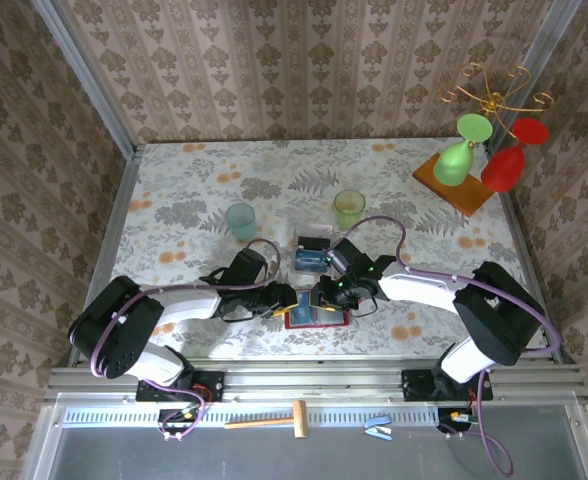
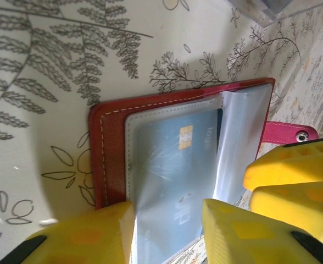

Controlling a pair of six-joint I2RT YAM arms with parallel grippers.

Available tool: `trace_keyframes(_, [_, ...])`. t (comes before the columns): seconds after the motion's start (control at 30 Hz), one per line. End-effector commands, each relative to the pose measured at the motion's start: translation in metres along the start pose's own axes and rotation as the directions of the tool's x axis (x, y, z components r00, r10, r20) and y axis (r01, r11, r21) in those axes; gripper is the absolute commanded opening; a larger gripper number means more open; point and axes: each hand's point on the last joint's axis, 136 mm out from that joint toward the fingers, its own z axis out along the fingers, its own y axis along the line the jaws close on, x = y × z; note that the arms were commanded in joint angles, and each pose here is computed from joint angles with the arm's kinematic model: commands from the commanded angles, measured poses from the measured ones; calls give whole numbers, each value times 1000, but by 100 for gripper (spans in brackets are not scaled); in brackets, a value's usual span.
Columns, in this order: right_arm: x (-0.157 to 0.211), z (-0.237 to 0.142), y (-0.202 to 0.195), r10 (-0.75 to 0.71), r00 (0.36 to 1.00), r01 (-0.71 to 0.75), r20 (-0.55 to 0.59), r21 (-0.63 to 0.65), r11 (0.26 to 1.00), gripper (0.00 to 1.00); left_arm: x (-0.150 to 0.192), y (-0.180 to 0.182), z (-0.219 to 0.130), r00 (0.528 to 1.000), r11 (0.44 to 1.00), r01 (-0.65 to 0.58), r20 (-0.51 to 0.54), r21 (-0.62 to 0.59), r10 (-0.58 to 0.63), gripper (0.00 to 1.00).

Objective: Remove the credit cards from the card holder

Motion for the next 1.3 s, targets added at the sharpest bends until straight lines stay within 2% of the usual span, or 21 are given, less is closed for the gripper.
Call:
trace_keyframes(0.0, [-1,6,9,11,1000,-11,-18,-18,1000,31,3,11,1,1000,1000,20,2,-21,-20,36])
trace_keyframes(0.1, [0,10,12,8,1000,-9,-29,-21,1000,28,4,15,2,1000,999,23,-4,-29,-23,33])
trace_keyframes(0.47, [-3,12,29,-5,1000,4,-21,-67,998,22,5,23,1,1000,998,23,-9,-58,-24,31])
trace_keyframes(0.7, [0,21,25,2,999,-4,-41,-56,998,24,4,22,0,1000,998,24,-5,-55,-24,31])
trace_keyframes(0.83, [0,23,26,0,999,-3,-47,-62,998,18,5,23,1,1000,998,25,-8,-57,-25,31])
trace_keyframes(1.27, [0,19,4,-11,999,13,-34,55,998,26,6,25,0,999,998,29,-16,-60,-30,31])
